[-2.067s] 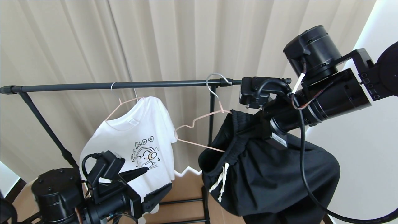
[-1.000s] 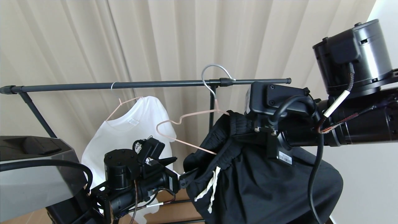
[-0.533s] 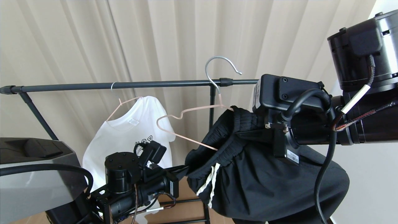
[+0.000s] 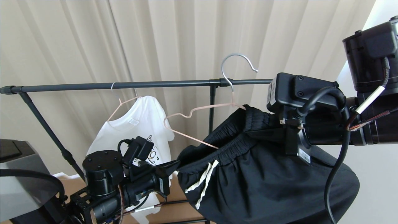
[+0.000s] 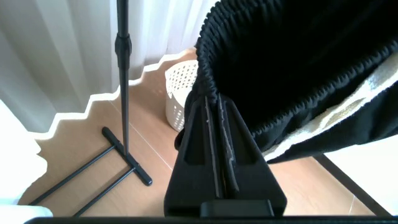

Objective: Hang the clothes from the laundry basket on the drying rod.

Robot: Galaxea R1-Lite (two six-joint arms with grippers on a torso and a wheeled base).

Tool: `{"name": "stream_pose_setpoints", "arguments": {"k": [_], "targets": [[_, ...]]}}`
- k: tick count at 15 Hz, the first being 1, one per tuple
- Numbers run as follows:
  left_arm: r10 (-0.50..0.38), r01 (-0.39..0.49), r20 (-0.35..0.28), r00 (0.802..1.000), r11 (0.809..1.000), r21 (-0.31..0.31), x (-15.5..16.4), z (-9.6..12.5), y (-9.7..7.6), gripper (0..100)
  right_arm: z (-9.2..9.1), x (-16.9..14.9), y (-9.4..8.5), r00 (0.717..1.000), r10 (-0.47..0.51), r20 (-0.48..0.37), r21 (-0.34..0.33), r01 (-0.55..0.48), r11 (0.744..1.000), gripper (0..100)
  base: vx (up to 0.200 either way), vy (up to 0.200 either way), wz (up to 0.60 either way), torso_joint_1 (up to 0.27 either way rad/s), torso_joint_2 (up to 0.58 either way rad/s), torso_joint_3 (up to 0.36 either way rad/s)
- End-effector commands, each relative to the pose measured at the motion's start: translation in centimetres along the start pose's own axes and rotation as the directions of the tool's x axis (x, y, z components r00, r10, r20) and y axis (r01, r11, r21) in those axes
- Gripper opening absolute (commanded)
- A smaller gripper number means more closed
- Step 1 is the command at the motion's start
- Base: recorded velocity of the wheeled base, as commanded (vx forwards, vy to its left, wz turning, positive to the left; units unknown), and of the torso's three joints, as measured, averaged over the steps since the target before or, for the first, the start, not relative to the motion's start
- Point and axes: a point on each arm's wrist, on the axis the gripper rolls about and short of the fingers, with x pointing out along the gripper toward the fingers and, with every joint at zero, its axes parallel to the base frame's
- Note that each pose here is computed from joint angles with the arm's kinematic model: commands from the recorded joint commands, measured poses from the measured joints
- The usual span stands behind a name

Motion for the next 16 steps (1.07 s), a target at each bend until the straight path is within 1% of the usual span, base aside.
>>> {"name": "stream_pose_setpoints", "arguments": {"k": [1,2,5,8,11,13,15,16], "targets": [[0.026,-0.026,0.029,0.999,1.0,0.001,-0.5,0.7,0.2,0,-0.5,-0.5,0.4,1.0,0.006,-0.005,0.014,-0.006,1.0,0,0.0,0.0,0.0,0.0,0.0,0.0],[0.029,-0.029,0.029,0.999,1.0,0.003,-0.5,0.7,0.2,0,-0.5,-0.6,0.4,1.0,0.006,-0.005,0.014,-0.006,1.0,0,0.0,0.0,0.0,0.0,0.0,0.0],[0.078,-0.078,0.049,0.996,0.997,-0.004,-0.4,1.0,1.3,0,-1.2,-0.9,0.8,1.0,0.011,-0.019,0.024,-0.01,1.0,0,0.0,0.0,0.0,0.0,0.0,0.0],[0.096,-0.096,0.062,0.993,0.995,-0.006,-0.1,1.4,1.9,0,-1.2,-1.5,0.8,1.0,0.003,-0.009,0.026,-0.003,1.0,0,0.0,0.0,0.0,0.0,0.0,0.0],[0.113,-0.113,0.078,0.991,0.994,-0.008,0.1,1.7,2.5,0,-1.6,-2.4,1.3,1.0,0.001,-0.007,0.025,-0.001,1.0,0,0.0,0.0,0.0,0.0,0.0,0.0],[0.117,-0.116,0.075,0.99,0.993,-0.009,0.3,2.0,2.7,0,-2.3,-2.3,1.9,0.999,0.019,-0.028,0.027,-0.018,0.999,0,0.0,0.0,0.0,0.0,0.0,0.0],[0.127,-0.126,0.088,0.988,0.992,-0.01,0.4,2.8,3.0,0,-3.2,-1.9,2.6,0.997,0.045,-0.059,0.031,-0.043,0.999,0,0.0,0.0,0.0,0.0,0.0,0.0],[0.132,-0.131,0.085,0.988,0.991,-0.011,0.5,3.0,3.0,0,-3.4,-1.8,2.8,0.996,0.052,-0.066,0.031,-0.05,0.998,0,0.0,0.0,0.0,0.0,0.0,0.0]]}}
